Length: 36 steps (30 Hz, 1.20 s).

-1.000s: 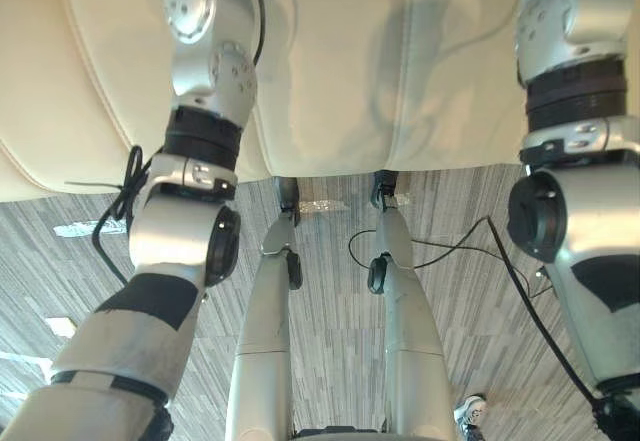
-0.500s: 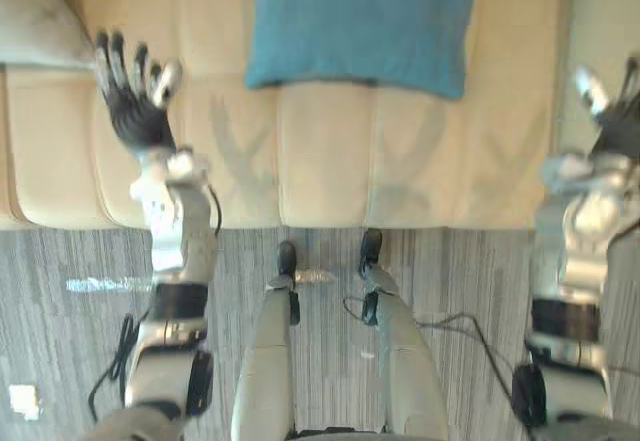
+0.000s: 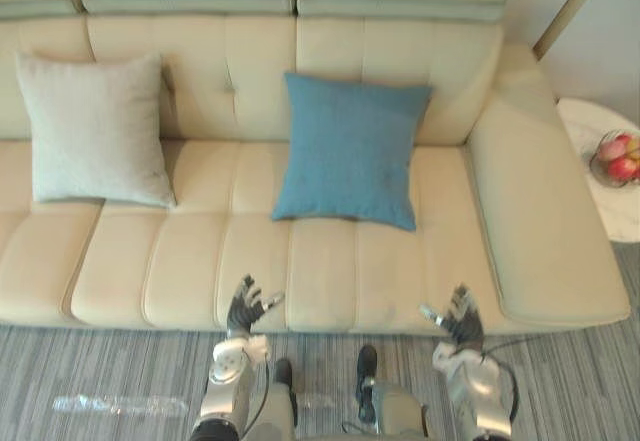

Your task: Pick up cushions and gather them together orderly.

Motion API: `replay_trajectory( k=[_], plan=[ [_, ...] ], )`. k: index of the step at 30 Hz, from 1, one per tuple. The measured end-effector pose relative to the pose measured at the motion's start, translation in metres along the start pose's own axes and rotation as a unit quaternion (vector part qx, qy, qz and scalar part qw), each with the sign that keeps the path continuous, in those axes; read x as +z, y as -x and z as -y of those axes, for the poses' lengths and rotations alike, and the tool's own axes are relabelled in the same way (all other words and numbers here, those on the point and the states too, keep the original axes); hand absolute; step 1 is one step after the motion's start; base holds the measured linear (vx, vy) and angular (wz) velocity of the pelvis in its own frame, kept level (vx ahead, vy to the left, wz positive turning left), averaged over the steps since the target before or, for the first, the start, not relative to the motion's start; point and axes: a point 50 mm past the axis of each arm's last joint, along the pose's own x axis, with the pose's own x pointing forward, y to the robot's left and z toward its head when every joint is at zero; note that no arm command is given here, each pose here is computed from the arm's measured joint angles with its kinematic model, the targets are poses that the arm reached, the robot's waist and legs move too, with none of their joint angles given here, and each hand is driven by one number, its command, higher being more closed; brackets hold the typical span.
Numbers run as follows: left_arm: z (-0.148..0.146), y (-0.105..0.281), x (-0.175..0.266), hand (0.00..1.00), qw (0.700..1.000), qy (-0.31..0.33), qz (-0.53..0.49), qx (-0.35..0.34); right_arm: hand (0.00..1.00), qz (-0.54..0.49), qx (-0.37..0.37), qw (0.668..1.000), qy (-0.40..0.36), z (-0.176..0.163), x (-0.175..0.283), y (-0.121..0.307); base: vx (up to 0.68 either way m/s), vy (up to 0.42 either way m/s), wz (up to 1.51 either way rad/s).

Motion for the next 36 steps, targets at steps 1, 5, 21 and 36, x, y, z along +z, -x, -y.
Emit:
replay_trajectory(
  k=[1, 5, 21, 36],
  plan=[
    [-0.002, 0.001, -0.007, 0.0, 1.0, -0.007, -0.015, 0.002, 0.0, -0.016, -0.001, 1.0, 0.001, 0.002, -0.007, 0.001, 0.06, 0.029, -0.06],
    [-0.014, 0.013, -0.042, 0.0, 0.994, -0.05, -0.095, 0.018, 0.0, -0.103, -0.028, 0.994, -0.012, 0.017, -0.045, 0.011, 0.08, 0.027, -0.04],
    [-0.051, 0.025, -0.066, 0.0, 0.983, -0.029, -0.16, 0.084, 0.0, -0.15, -0.075, 0.985, -0.042, 0.035, -0.054, 0.007, 0.05, 0.017, 0.01],
    [-0.061, 0.029, -0.072, 0.0, 0.978, -0.038, -0.183, 0.091, 0.0, -0.169, -0.083, 0.982, 0.001, 0.043, -0.05, 0.001, -0.01, -0.002, 0.0]
  ],
)
